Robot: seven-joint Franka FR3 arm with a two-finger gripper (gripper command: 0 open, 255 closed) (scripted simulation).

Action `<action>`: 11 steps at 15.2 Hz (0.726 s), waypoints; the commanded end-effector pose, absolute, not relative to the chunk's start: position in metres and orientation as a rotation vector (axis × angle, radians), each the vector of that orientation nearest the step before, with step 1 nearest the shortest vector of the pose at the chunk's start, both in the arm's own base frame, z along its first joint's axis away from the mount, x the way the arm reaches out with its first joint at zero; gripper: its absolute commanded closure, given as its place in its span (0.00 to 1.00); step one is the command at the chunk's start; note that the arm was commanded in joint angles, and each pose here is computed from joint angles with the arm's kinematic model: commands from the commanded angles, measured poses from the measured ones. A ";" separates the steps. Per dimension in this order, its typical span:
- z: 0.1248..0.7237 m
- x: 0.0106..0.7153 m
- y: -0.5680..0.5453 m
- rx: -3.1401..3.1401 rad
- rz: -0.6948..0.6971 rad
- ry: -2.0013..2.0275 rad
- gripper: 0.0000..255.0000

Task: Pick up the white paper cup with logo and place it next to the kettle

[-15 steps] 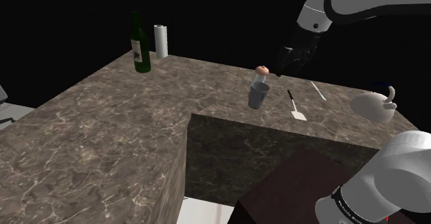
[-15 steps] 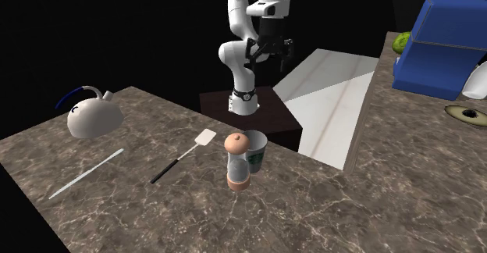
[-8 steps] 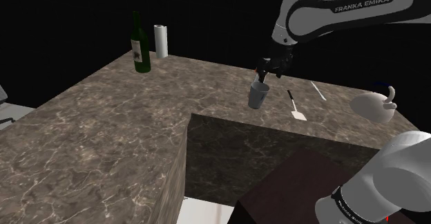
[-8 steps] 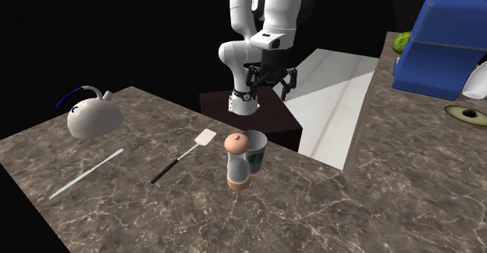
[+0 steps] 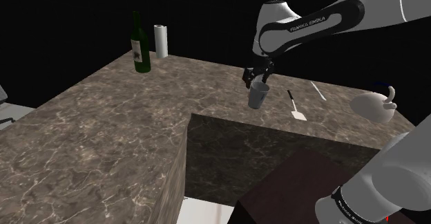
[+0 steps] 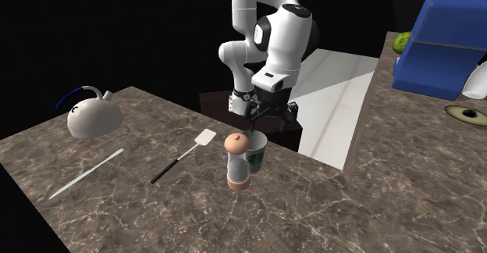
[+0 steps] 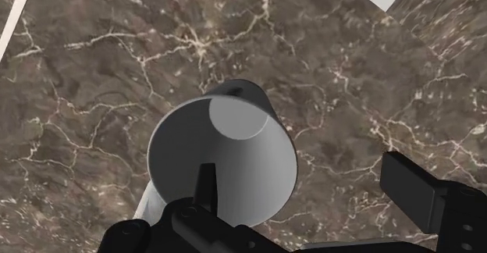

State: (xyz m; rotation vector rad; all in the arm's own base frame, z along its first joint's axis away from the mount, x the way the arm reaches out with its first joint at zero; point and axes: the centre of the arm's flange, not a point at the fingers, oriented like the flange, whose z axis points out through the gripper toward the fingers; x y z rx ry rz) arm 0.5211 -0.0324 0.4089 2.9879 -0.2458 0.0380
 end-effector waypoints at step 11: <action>0.356 0.533 -0.040 2.980 0.029 -0.244 0.00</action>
